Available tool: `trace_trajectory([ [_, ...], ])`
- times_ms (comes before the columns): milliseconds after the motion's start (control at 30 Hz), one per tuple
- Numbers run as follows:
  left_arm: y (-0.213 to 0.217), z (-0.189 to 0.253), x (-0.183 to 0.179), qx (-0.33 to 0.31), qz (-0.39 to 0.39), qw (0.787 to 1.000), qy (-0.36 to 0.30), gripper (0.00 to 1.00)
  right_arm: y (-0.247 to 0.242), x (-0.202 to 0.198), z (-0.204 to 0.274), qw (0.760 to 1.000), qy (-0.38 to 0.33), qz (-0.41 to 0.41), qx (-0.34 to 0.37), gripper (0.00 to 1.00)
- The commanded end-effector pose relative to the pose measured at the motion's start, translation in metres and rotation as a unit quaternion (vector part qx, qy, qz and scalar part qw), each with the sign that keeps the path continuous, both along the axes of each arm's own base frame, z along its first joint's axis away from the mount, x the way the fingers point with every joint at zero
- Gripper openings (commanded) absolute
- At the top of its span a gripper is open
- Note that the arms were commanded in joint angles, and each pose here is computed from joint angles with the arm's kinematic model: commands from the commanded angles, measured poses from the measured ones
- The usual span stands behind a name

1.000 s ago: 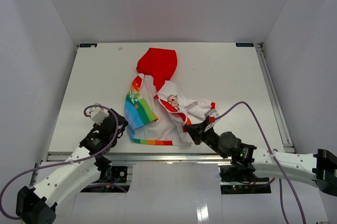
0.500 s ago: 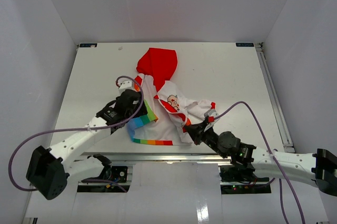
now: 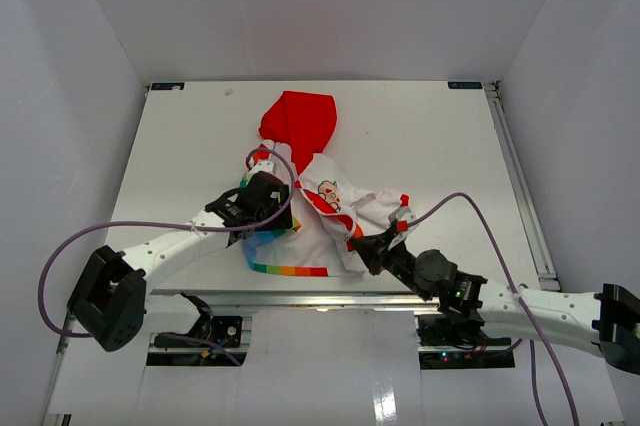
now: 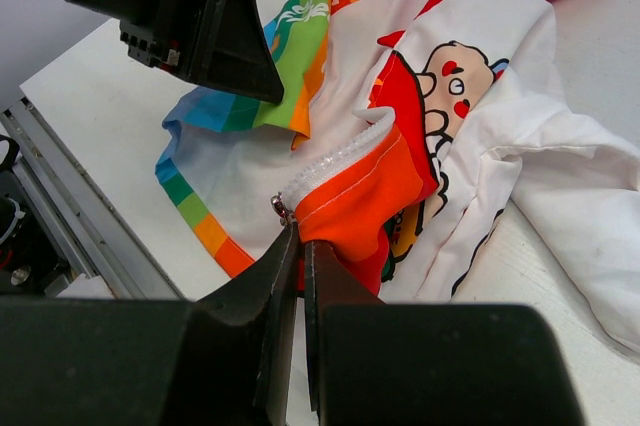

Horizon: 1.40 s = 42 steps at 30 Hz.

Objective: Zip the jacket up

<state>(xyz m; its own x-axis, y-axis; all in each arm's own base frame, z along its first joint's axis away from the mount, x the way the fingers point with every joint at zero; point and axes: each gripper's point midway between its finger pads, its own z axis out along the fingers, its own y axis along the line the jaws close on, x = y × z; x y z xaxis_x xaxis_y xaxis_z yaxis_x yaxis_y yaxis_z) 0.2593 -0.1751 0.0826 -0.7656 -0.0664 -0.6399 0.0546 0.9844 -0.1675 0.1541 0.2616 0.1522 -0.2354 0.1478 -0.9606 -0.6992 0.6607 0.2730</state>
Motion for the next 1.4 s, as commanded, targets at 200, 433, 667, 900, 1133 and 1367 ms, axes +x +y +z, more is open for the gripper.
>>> trace_trajectory([
  [200, -0.01, 0.0, 0.01, 0.0, -0.004, 1.0, -0.002, 0.54, 0.002, 0.002, 0.02, 1.0, -0.013, -0.001, 0.028, 0.08],
  [433, 0.021, 0.008, 0.006, 0.03, 0.054, 0.998, -0.023, 0.0, 0.002, 0.002, 0.021, 0.999, -0.013, 0.0, 0.03, 0.08],
  [667, 0.038, 0.015, -0.001, 0.028, 0.072, 0.996, -0.045, 0.0, 0.002, 0.0, 0.021, 0.999, -0.013, 0.004, 0.03, 0.08],
  [900, -0.021, 0.04, -0.009, 0.004, -0.101, 0.993, -0.06, 0.63, 0.002, 0.001, 0.02, 0.999, -0.012, 0.001, 0.03, 0.08],
  [1133, -0.047, 0.04, -0.009, 0.066, -0.182, 0.978, -0.076, 0.64, 0.001, 0.001, 0.02, 0.999, -0.011, 0.001, 0.032, 0.08],
  [1367, -0.045, 0.027, -0.013, 0.09, -0.192, 0.975, -0.07, 0.65, -0.001, 0.0, 0.021, 0.999, -0.014, 0.003, 0.038, 0.08],
])
